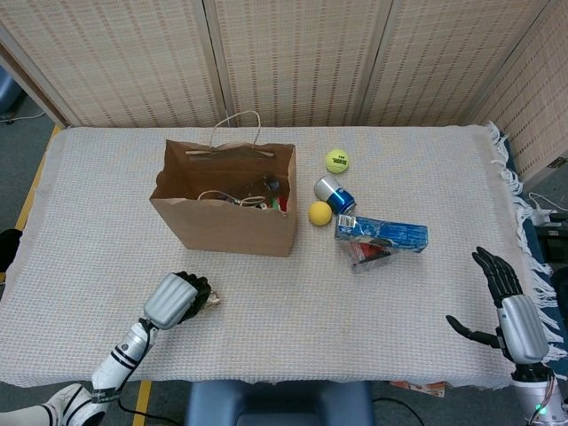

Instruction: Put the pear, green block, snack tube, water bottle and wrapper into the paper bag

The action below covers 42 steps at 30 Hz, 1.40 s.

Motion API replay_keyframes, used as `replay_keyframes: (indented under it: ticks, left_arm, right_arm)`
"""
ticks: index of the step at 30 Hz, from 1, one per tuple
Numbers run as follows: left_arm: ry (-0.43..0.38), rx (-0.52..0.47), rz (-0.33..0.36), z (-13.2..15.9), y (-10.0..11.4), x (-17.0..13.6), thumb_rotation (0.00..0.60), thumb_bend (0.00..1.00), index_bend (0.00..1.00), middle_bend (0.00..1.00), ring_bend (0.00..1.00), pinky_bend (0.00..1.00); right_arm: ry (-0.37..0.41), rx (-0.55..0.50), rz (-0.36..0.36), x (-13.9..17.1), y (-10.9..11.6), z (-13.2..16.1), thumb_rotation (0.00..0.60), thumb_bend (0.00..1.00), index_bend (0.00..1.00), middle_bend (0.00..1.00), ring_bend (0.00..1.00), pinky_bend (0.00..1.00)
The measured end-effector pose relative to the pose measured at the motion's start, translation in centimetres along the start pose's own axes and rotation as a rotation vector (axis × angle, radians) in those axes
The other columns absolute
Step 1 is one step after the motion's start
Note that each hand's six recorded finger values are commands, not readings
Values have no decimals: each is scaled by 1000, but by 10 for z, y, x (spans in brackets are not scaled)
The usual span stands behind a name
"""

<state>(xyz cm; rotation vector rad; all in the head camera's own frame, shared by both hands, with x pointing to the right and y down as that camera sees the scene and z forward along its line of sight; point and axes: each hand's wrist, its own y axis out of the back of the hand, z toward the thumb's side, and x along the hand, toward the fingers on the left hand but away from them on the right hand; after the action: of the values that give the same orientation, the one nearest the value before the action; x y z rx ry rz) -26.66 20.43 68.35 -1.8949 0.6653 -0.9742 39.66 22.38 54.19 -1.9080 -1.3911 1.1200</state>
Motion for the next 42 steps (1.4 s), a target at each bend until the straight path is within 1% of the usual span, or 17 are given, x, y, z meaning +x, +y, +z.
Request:
replay_keyframes:
  ticks: [5, 11, 14, 15, 17, 18, 20, 21, 22, 24, 27, 30, 33, 36, 39, 42]
  left_arm:
    - [111, -7, 62, -30, 21, 1, 600, 686, 762, 730, 733, 829]
    - [318, -62, 189, -75, 59, 1, 600, 687, 761, 733, 734, 828]
    - [431, -106, 258, -100, 83, -1, 600, 688, 761, 734, 734, 828]
    - [474, -128, 288, -110, 94, -2, 600, 688, 761, 734, 734, 828]
    - [532, -170, 338, -122, 110, -3, 600, 689, 761, 734, 734, 828]
    - [567, -204, 374, -129, 122, -4, 600, 689, 761, 734, 734, 827]
    - [612, -260, 428, -137, 139, -3, 600, 688, 761, 735, 734, 825]
    - [632, -296, 465, -140, 151, -2, 600, 688, 761, 735, 734, 825]
    - [642, -323, 493, -142, 161, 0, 600, 688, 762, 735, 734, 824]
    - [650, -390, 554, -141, 183, 6, 600, 689, 761, 735, 734, 823]
    - [630, -478, 613, -131, 208, 19, 600, 688, 761, 735, 733, 822]
    - [580, -544, 638, -111, 228, 38, 600, 689, 761, 735, 734, 822]
    - [521, -579, 636, -87, 240, 60, 600, 690, 761, 735, 734, 822]
    - [465, -593, 620, -63, 244, 80, 600, 688, 762, 735, 734, 821]
    - [409, -596, 593, -39, 244, 102, 600, 688, 762, 735, 733, 821]
    - [374, -582, 568, -25, 241, 123, 600, 689, 762, 734, 734, 820]
  right_arm:
    - [-2, -1, 1, 0, 0, 0, 600, 70, 0, 0, 0, 0]
    - [-3, -1, 3, 0, -1, 0, 600, 70, 0, 0, 0, 0]
    - [-4, -1, 4, 0, -1, 0, 600, 70, 0, 0, 0, 0]
    - [-3, -1, 4, 0, -1, 0, 600, 70, 0, 0, 0, 0]
    - [-3, 0, 5, 0, -1, 0, 600, 71, 0, 0, 0, 0]
    - [-3, 0, 6, 0, -1, 0, 600, 71, 0, 0, 0, 0]
    - [-2, 1, 8, 0, -2, 0, 600, 71, 0, 0, 0, 0]
    - [-2, 1, 8, 0, -2, 1, 600, 71, 0, 0, 0, 0]
    - [-2, 2, 8, 0, -2, 0, 600, 71, 0, 0, 0, 0]
    - [-3, 3, 7, 0, -2, 0, 600, 71, 0, 0, 0, 0]
    - [-3, 8, 9, 0, -2, 0, 600, 71, 0, 0, 0, 0]
    - [-1, 10, 12, 0, -2, 0, 600, 72, 0, 0, 0, 0]
    - [-1, 9, 13, 0, -2, 0, 600, 72, 0, 0, 0, 0]
    - [-1, 8, 11, 1, -1, 0, 600, 72, 0, 0, 0, 0]
    - [-1, 6, 12, 0, -1, 0, 600, 73, 0, 0, 0, 0]
    - [-7, 0, 23, 0, -2, 0, 600, 73, 0, 0, 0, 0]
